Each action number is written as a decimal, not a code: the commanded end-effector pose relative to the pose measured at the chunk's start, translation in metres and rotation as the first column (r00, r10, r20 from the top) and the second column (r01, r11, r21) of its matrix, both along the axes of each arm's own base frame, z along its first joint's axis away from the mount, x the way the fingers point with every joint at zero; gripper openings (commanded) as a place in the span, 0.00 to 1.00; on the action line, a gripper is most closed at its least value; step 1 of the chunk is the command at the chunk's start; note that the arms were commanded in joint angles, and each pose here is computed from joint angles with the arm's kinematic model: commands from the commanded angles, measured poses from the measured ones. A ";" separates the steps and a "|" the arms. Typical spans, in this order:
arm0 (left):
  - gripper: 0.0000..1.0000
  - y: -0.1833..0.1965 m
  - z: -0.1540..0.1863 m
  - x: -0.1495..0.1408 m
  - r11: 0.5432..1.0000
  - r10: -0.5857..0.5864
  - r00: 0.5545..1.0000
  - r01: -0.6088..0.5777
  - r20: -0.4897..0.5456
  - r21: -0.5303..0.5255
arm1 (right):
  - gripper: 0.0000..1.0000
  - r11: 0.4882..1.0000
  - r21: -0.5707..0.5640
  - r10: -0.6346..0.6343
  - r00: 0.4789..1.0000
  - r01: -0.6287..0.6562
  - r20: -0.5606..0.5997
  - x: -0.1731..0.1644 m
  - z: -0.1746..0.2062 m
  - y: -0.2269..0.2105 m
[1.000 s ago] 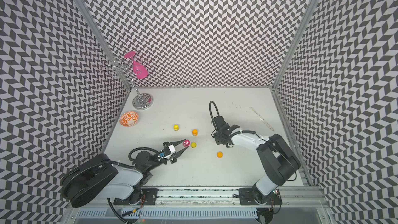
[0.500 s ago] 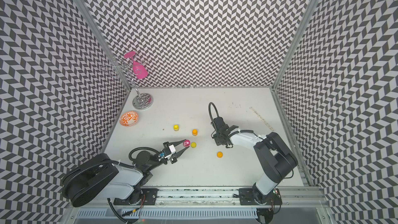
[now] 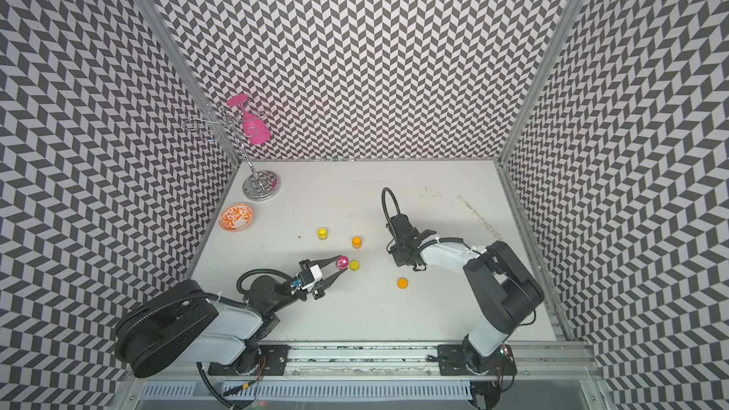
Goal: Close the paint jar lid
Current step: Pick up the lid from the center of the board.
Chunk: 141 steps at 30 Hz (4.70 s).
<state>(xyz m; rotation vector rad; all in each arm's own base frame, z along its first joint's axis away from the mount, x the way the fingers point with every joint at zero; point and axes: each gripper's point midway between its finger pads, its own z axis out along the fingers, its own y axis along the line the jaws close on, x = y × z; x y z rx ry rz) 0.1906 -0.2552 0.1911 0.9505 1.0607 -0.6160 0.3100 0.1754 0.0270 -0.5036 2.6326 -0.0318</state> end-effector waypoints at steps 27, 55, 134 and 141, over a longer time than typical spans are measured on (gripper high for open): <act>0.32 0.004 0.047 -0.011 0.990 -0.014 0.990 0.033 0.142 -0.134 | 0.45 0.999 0.044 -0.008 0.995 0.004 0.096 0.009 0.023 0.003; 0.32 0.000 0.046 -0.012 0.991 -0.030 0.989 0.048 0.143 -0.125 | 0.42 0.998 0.055 -0.010 0.999 0.008 0.037 0.013 -0.002 0.002; 0.31 0.050 0.034 0.058 0.929 0.270 0.955 -0.291 -0.120 -0.229 | 0.28 0.833 0.355 0.335 0.897 -0.425 0.288 0.008 0.153 0.126; 0.30 0.044 0.029 0.056 0.944 0.285 0.955 -0.294 -0.075 -0.147 | 0.28 0.758 0.393 0.385 0.844 -0.520 0.374 -0.009 0.153 0.138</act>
